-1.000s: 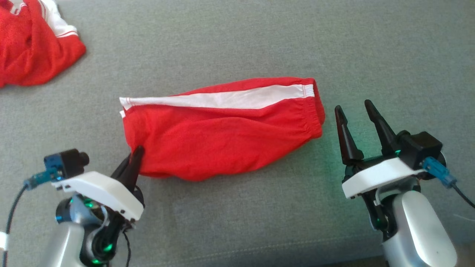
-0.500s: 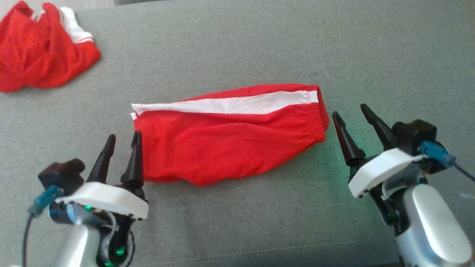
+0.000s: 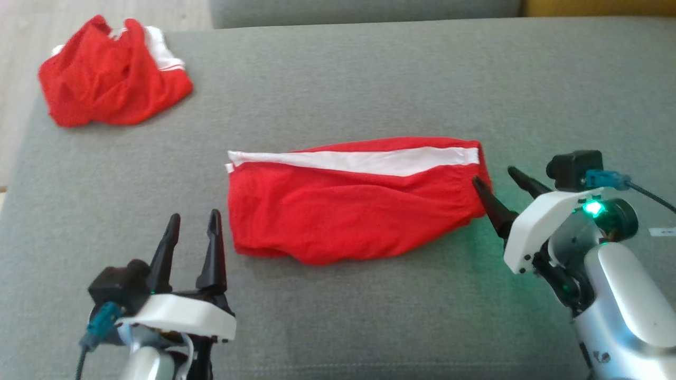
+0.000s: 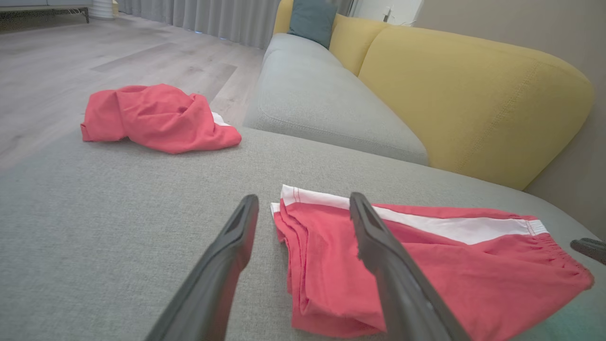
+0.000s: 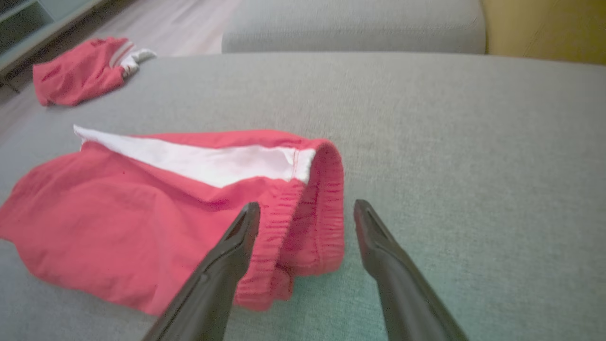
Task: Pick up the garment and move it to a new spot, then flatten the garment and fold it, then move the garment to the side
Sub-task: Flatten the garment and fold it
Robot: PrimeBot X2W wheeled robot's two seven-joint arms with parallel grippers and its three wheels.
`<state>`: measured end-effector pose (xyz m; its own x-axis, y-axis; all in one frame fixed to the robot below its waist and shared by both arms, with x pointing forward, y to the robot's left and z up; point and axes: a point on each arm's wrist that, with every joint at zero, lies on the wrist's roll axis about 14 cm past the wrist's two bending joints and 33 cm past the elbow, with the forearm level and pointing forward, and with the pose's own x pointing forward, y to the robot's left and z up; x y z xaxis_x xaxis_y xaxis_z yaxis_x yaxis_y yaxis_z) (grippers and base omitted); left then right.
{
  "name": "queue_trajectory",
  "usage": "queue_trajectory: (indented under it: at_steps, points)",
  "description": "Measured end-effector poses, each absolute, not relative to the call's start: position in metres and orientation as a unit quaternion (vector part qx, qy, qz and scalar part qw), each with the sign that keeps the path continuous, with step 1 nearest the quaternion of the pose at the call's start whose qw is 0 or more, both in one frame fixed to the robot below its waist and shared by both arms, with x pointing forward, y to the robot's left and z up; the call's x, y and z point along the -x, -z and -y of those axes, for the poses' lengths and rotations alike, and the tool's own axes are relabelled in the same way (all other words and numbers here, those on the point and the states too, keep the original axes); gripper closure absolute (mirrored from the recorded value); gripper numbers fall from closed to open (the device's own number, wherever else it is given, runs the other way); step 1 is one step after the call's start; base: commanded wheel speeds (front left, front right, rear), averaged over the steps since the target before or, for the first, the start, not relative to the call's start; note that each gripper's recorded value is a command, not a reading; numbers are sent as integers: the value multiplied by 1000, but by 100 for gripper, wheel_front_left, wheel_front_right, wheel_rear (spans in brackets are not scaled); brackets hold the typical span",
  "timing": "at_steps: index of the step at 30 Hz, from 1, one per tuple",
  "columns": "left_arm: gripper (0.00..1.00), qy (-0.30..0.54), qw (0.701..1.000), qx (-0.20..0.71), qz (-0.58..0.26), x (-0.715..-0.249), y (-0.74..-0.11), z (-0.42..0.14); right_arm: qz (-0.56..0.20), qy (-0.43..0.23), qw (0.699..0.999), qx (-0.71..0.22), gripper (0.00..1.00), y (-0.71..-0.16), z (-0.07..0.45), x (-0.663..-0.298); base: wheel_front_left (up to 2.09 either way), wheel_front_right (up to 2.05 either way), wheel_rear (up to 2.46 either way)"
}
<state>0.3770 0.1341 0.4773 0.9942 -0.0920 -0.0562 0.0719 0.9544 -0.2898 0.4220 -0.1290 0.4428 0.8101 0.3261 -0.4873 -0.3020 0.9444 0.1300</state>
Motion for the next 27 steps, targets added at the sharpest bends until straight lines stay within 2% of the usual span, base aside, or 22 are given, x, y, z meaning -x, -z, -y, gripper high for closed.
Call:
queue_trajectory:
  at_steps: [10, 17, 24, 26, 27]
  points:
    - [0, 11, 991, 130, -14, -369, -484, -151, -356, -162, 920, 4, 0, -399, 135, -427, 0, 0, 0]
    - [0, -4, 991, 130, -20, -368, -479, -159, -416, -155, 895, -35, 0, -375, 133, -426, 0, 0, 0]
    - [0, -7, 991, 129, -22, -368, -477, -161, -442, -175, 876, -80, 0, -374, 114, -425, 0, 0, 0]
    - [0, -6, 992, 127, -22, -369, -477, -160, -449, -184, 869, -94, 25, -375, 106, -424, 0, 0, 0]
    - [0, -7, 992, 125, -22, -369, -477, -160, -453, -188, 866, -97, 32, -374, 103, -422, 0, 0, 0]
